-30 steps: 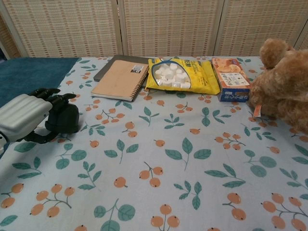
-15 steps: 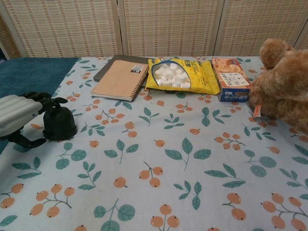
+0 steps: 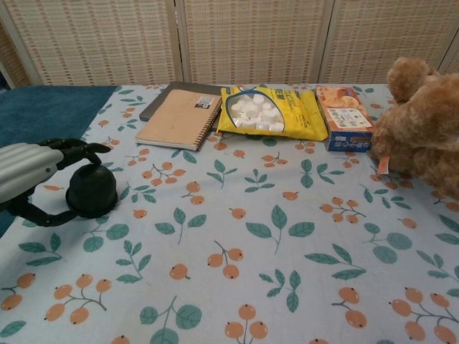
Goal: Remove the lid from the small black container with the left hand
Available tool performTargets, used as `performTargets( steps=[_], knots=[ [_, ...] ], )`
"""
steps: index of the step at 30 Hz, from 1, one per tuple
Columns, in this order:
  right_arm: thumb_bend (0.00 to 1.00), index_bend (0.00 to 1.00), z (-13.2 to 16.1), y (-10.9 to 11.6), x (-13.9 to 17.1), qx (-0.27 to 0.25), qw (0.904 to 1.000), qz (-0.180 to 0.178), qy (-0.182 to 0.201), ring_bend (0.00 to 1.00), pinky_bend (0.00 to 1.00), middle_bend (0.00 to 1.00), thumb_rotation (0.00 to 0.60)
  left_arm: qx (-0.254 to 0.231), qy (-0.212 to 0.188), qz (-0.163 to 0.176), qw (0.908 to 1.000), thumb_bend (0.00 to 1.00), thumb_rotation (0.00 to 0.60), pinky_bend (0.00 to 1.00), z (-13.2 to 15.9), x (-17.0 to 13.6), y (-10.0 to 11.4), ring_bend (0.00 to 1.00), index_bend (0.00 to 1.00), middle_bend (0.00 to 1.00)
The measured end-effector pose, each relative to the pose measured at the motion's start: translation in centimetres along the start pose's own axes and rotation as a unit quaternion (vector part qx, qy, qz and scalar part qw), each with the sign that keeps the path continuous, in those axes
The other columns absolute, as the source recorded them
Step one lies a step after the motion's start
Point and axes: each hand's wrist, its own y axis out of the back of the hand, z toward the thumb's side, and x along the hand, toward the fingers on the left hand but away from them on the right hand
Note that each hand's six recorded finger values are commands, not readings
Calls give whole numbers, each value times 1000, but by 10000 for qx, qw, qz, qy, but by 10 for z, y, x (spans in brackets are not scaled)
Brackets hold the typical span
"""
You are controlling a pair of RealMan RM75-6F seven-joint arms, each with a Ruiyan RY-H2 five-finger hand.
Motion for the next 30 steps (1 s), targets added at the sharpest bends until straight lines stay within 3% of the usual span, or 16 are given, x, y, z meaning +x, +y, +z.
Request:
performTargets(
  steps=[11, 18, 26, 30],
  knots=[
    [178, 0, -2, 1, -1, -8, 10000, 1, -39, 0, 0, 0, 600, 95, -8, 246, 9997, 318, 600, 72, -6, 13, 12, 0, 2, 1],
    [178, 0, -3, 2, -1, -17, 10000, -16, -40, 0, 0, 0, 600, 75, 118, 190, 9997, 318, 600, 72, -14, 15, 14, 36, 59, 119],
    [179, 0, -1, 0, 0, -4, 10000, 2, -28, 0, 0, 0, 600, 37, 55, 231, 9997, 319, 600, 72, -11, 16, 21, 0, 65, 62],
    [179, 0, -1, 0, 0, -7, 10000, 5, -28, 0, 0, 0, 600, 103, 99, 132, 9998, 319, 600, 72, -14, 19, 20, 0, 113, 68]
  ],
)
